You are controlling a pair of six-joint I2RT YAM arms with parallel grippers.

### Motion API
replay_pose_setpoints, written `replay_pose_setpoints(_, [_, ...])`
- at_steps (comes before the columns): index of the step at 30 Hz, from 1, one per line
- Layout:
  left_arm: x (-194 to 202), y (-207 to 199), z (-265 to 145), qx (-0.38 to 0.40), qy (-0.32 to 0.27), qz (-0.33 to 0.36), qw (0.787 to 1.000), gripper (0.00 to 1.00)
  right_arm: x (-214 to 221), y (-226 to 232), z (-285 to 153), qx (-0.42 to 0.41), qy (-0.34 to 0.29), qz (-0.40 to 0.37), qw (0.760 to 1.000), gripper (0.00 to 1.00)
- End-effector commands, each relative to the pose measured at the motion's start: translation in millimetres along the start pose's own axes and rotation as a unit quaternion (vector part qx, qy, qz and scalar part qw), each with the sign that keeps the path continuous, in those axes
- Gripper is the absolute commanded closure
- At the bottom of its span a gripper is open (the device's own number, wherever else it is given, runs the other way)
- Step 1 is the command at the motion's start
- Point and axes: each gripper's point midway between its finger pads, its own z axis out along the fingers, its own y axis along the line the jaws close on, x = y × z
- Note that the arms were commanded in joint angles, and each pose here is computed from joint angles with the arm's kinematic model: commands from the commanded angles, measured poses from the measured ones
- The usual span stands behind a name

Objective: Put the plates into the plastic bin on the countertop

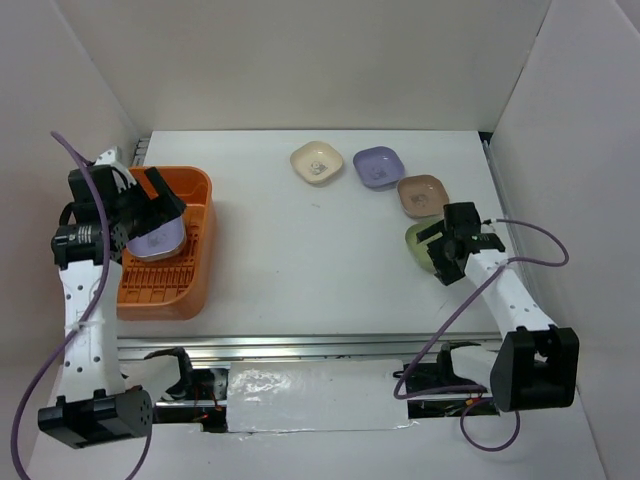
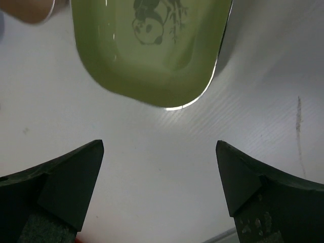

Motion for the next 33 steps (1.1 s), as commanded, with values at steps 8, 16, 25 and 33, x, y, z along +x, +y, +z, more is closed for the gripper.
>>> replay_pose_setpoints(8, [-1.9,-30.2,-28.7,-0.014,-0.064,0.08,0.995,0.01,-47.2,-28.5,41.3,0.042,-0.081,0.083,0.992,0.03])
replay_pose_setpoints(16, [6.9,-34.8,-27.1,-0.022,-0.03,0.112,0.993,0.01,-39.2,-38.1,76.7,0.09,-0.03,0.065,0.993,0.47])
replay_pose_setpoints(25, [17.9,-106.6,1.2,0.046,0.083,0.175,0.98,0.01,43.5,5.7,30.6,0.023,0.025,-0.107,0.994,1.0])
replay_pose_setpoints(33, [112.4,-203.3,39.3,0.108,0.21,0.284,0.929,0.03,133.8,71.9,-66.3,-0.101,0.046,-0.228,0.967,1.0])
